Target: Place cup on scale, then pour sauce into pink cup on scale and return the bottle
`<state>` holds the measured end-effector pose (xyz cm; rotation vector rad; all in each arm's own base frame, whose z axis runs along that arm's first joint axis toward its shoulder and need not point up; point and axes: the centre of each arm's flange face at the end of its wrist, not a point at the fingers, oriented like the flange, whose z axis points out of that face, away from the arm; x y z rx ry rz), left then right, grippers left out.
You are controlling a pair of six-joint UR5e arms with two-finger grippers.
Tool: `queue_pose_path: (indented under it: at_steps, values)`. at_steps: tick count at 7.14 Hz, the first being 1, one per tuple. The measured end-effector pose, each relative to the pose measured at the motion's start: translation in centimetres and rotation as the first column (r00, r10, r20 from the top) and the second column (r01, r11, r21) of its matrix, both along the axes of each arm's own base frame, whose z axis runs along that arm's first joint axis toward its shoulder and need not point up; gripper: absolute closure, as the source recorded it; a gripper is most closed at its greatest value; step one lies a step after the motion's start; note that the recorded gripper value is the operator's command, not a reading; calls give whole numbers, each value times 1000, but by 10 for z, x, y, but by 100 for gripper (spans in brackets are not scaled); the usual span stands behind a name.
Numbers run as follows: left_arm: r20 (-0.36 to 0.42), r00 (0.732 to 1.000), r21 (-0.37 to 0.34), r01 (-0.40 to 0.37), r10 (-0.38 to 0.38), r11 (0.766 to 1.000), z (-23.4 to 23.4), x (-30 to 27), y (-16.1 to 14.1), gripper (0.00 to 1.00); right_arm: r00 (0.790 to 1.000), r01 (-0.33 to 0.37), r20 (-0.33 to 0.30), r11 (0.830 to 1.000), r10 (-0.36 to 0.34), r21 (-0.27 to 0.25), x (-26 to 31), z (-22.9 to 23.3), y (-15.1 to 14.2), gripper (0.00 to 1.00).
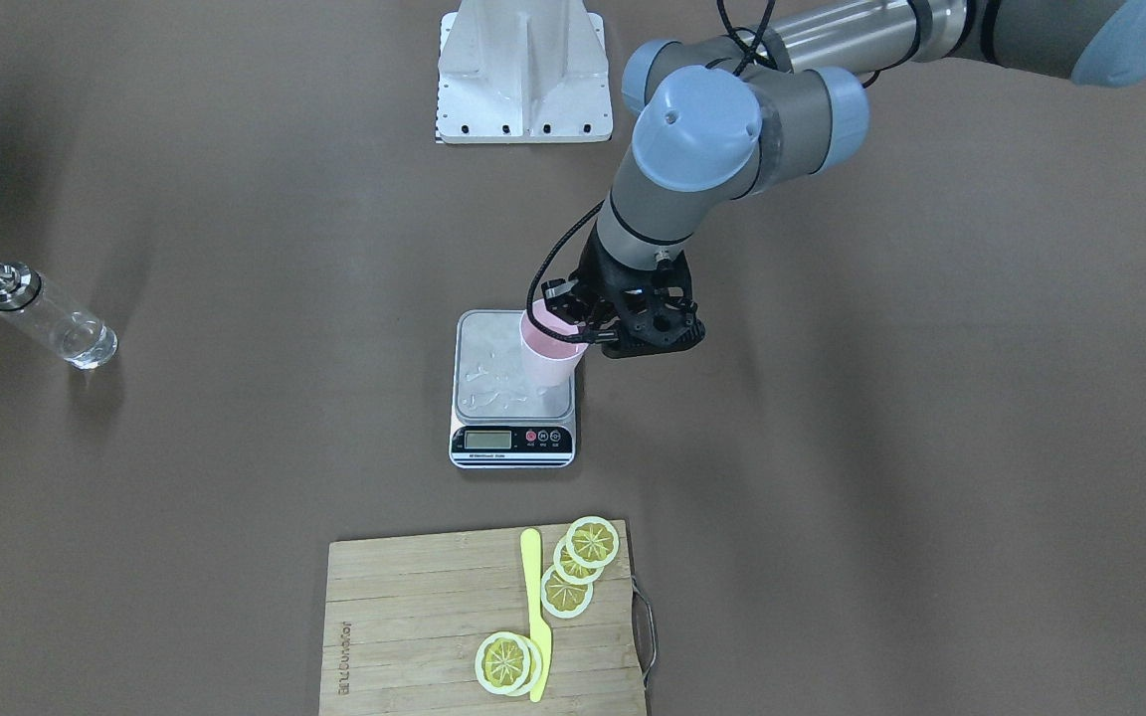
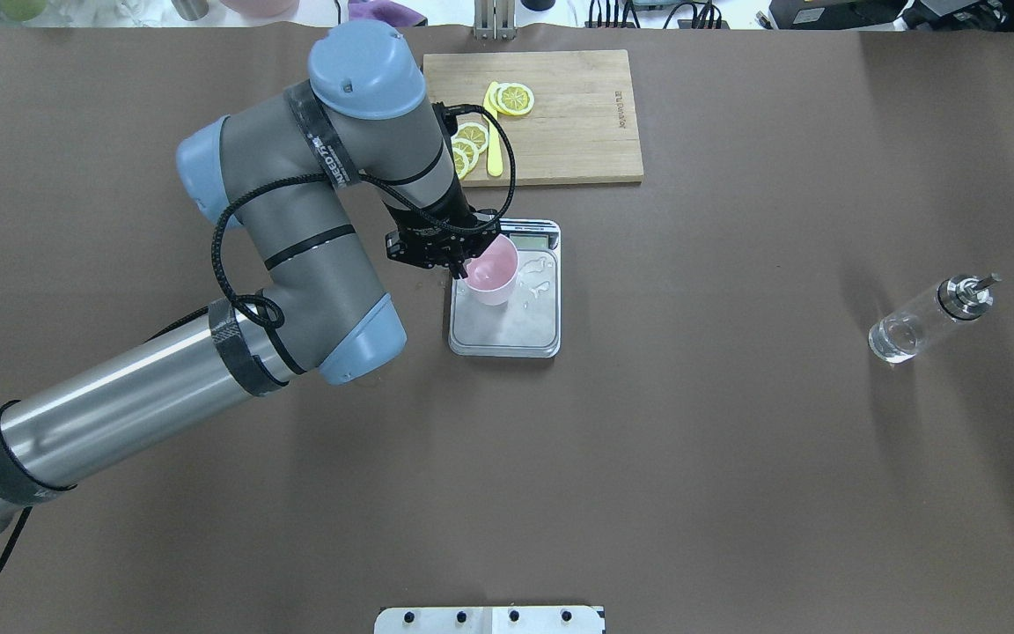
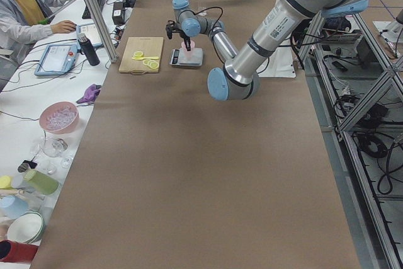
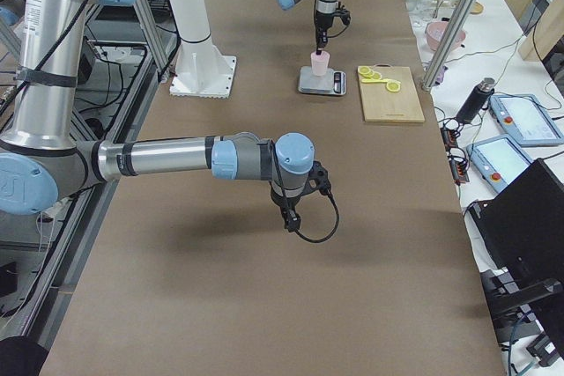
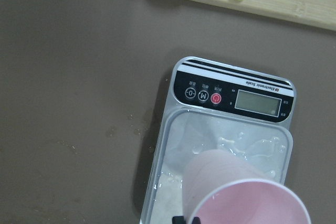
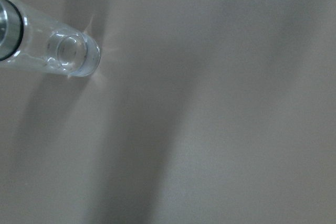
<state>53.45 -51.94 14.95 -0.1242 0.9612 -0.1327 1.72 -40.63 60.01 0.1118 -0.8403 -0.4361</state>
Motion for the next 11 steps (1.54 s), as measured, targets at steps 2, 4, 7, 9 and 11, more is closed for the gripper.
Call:
queue_pose_path:
  at_steps: [2,4,7,9,11]
  values:
    - [-1,1000,3,-9,9,1000,0,7,4,3,1000,5,-1,1000,-5,-1,-2,0,0,0]
    - [-16,1000,18,-13,13,1000,-2,7,5,2,1000,8,1,1000,-8,2,-3,0,0,0]
    - [-43,999,33,8,-6,999,-10,-14,1,2,1000,6,30,1000,-6,0,-6,-1,1,0]
    - [-63,997,42,38,-35,998,1,-54,2,2,999,9,49,997,-13,71,-6,8,15,0]
    - [-61,997,40,52,-49,998,15,-71,4,2,997,13,74,974,-30,225,-8,41,30,1]
